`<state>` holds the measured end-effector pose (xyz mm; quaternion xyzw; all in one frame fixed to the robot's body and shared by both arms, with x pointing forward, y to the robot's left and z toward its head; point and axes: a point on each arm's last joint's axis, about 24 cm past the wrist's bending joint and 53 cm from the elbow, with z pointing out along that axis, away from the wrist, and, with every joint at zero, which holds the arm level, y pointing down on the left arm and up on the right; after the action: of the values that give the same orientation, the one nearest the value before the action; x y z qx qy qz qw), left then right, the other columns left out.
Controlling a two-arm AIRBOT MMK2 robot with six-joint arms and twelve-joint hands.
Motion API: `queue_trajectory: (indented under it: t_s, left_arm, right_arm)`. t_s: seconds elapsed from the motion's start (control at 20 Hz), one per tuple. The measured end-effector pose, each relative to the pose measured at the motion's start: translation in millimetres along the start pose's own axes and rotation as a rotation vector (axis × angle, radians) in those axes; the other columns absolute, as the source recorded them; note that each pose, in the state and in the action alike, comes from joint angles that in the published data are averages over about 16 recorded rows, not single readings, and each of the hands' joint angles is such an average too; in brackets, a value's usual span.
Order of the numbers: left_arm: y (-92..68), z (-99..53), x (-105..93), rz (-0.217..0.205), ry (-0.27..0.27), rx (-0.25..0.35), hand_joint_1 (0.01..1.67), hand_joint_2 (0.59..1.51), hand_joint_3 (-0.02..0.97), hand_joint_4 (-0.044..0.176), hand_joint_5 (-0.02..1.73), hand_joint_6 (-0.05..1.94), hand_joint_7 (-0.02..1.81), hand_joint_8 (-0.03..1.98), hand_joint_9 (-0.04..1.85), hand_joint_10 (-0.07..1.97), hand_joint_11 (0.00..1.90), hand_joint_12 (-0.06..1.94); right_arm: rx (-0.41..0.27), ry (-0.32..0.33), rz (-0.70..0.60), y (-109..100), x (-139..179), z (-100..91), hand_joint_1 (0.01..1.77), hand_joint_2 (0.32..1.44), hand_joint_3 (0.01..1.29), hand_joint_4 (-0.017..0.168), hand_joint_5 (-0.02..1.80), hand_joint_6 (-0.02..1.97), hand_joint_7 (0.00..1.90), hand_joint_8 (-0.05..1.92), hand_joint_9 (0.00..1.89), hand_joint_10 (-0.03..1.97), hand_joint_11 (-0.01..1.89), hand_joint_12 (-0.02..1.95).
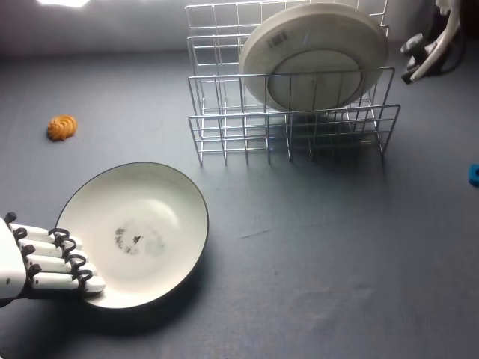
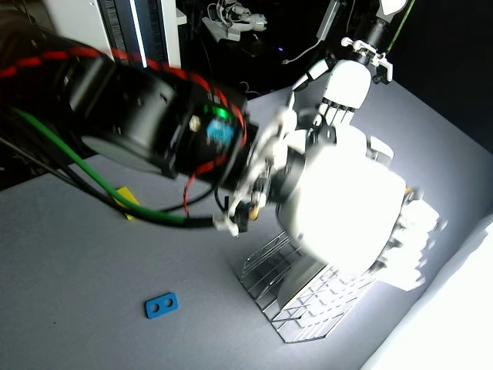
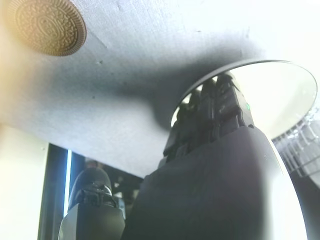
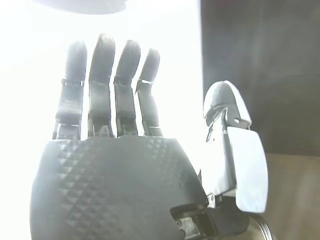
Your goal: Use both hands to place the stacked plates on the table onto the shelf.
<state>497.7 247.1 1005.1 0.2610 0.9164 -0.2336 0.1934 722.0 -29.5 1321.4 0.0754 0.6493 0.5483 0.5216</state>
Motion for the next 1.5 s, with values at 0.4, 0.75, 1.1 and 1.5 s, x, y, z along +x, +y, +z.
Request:
queue_trajectory:
  t_s: [0.4,0.75,1.1,1.5]
  left_arm:
    - [3.7,-6.2,-10.1,0.009,-0.024,-0.001,0.02,1.047,0.014,0.001,0.00,0.00,0.01,0.01,0.02,0.01,0.01,0.00]
    - [15.8,-11.8,-4.2,0.000,-0.008,-0.028,0.02,1.038,0.013,0.003,0.00,0.01,0.02,0.01,0.02,0.00,0.02,-0.01]
    - [21.8,-12.0,12.0,-0.025,0.031,-0.048,0.02,1.033,0.014,-0.003,-0.01,-0.01,0.01,0.00,0.02,0.00,0.01,-0.03]
    - [18.9,-9.6,23.3,-0.045,0.055,-0.051,0.02,1.033,0.014,-0.009,-0.01,-0.03,0.00,0.00,0.01,0.00,0.01,-0.03]
  right_arm:
    - [-0.195,0.098,-0.323,58.8,70.7,-23.7,0.50,1.14,0.02,-0.001,0.22,0.32,0.30,0.34,0.24,0.49,0.07,0.87]
    - [-0.300,0.223,-0.552,68.6,150.5,-54.4,0.73,1.11,0.02,0.002,0.07,0.02,0.10,0.00,0.08,0.05,0.02,0.22]
    - [-0.376,0.302,-0.726,64.5,205.8,-72.0,0.92,1.10,0.02,0.004,0.01,0.02,0.01,0.00,0.01,-0.01,0.02,0.01]
    - [-0.421,0.340,-0.867,52.4,244.7,-57.9,1.03,1.06,0.02,0.004,0.01,0.02,0.01,0.00,0.02,0.00,0.02,0.13]
